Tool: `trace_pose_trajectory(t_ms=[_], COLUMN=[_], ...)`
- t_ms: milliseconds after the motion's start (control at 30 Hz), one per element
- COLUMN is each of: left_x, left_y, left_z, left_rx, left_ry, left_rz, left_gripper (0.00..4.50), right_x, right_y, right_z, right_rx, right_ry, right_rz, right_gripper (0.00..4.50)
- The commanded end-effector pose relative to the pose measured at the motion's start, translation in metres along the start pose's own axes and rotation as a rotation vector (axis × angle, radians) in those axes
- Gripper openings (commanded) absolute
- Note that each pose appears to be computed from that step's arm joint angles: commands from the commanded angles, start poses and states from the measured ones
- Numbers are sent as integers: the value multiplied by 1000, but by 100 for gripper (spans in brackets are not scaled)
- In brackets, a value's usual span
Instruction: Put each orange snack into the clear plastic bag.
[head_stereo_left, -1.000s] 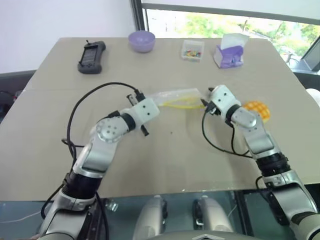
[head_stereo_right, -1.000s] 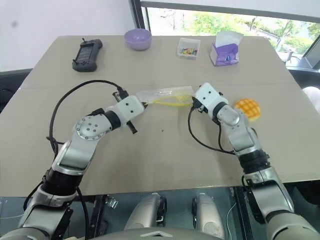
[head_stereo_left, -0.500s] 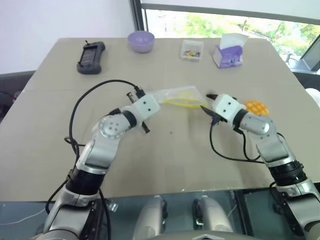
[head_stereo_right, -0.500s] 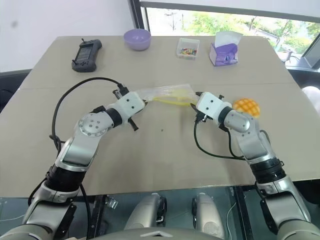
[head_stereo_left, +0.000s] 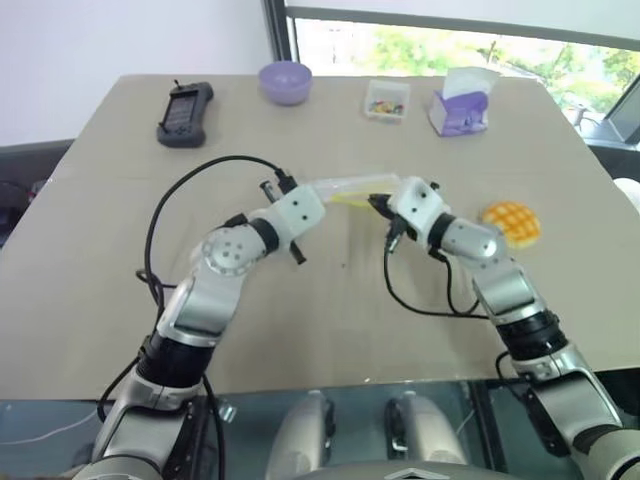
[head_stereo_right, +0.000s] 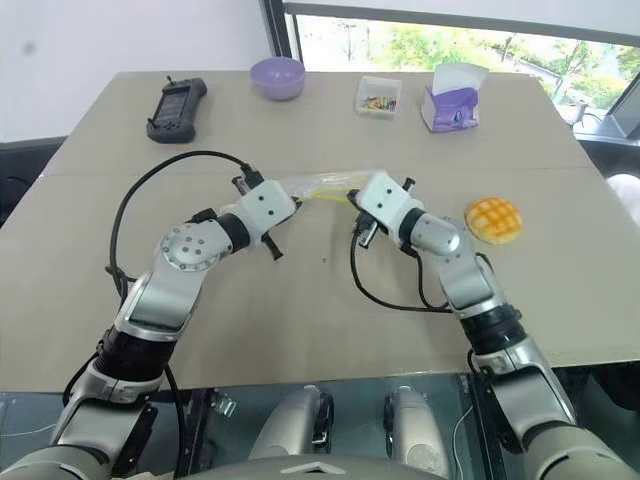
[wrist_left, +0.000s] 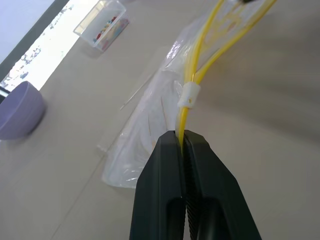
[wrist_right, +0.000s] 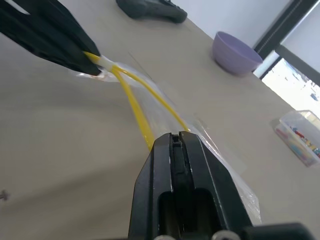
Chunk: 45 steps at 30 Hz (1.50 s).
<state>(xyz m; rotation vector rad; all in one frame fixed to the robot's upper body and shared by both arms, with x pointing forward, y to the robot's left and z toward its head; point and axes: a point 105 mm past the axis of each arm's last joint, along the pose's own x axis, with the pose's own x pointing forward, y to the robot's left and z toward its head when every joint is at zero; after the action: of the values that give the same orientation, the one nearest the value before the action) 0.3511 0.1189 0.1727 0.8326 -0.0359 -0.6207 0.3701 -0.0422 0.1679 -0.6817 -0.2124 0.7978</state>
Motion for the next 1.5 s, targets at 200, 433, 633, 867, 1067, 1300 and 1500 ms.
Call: trace_pose_trajectory(t_ms=[200,433,633,867,1067,1300,1500], left_x=[-6,-6,-5,-3,1,4,5], left_y=[-10,-14,-12,-9,5,10,15], left_z=[28,21,14,7,-10,-8,-6], left_rx=[35,28,1,-33,-101,-122,-136], left_ry=[-135,-110,-73,-35,53,53,39], left_rz=[-47,-71,-59,-35,43,61,69], left_gripper=[0,0,0,0,0,0,0], right_x=[17,23,22,19,0,-28,-56], right_y=[-4,0,3,-7,-17,-35,-62], right_z=[-9,-37,-47,-42,-32,-23,-48], right_rx=[-1,-271,-370,-408,-308,-255,-20], right_ry=[36,149,170,139,71,45,138], right_rz=[-73,-101,-97,-141,-77,-56,-210], right_gripper=[3,3,270,445,445,445,445])
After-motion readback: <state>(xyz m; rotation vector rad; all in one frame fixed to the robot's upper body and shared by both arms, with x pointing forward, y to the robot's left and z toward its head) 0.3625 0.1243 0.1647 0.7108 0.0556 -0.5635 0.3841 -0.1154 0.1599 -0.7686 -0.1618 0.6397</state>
